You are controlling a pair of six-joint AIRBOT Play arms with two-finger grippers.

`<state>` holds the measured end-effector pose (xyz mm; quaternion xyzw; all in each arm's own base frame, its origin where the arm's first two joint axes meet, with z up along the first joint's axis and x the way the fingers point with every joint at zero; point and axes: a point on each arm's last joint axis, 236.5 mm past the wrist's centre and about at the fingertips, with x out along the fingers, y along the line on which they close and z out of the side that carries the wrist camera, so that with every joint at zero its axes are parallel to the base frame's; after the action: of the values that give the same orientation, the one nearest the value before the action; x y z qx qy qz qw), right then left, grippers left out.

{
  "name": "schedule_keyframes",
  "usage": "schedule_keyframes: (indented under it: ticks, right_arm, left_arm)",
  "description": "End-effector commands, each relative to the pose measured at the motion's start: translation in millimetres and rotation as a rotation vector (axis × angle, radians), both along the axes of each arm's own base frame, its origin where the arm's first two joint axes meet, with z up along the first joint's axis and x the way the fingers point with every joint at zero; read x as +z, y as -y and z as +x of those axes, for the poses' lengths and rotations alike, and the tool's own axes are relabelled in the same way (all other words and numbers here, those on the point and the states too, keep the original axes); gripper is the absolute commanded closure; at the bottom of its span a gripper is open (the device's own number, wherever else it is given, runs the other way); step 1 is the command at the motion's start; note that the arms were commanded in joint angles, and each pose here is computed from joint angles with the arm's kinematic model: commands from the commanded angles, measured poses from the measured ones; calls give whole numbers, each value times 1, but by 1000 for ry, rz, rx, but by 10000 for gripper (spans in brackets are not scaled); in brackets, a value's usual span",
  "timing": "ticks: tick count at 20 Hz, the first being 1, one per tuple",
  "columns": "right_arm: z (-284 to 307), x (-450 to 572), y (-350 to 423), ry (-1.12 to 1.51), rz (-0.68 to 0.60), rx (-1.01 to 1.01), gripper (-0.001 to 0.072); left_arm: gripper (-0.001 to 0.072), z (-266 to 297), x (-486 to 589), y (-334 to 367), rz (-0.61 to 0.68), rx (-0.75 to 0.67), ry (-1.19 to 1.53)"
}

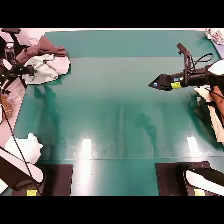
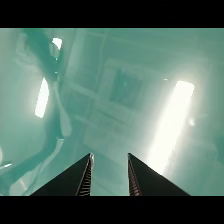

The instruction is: Fold the shirts.

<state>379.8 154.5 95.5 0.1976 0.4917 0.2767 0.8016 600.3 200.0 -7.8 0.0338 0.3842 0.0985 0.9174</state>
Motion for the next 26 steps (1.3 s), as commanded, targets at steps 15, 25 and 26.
schedule_keyframes:
  ticks: [15,25,26]
  right_arm:
    - [27,9,7,79,9,-98,445]
    - [66,115,70,475,16,-384,446]
    - [66,140,86,551,17,-442,447]
  left_arm:
    - [681,-72,334,201,-385,-231,491]
    - [682,-211,540,425,-970,-772,777]
    - [681,-216,534,445,-1035,-800,735]
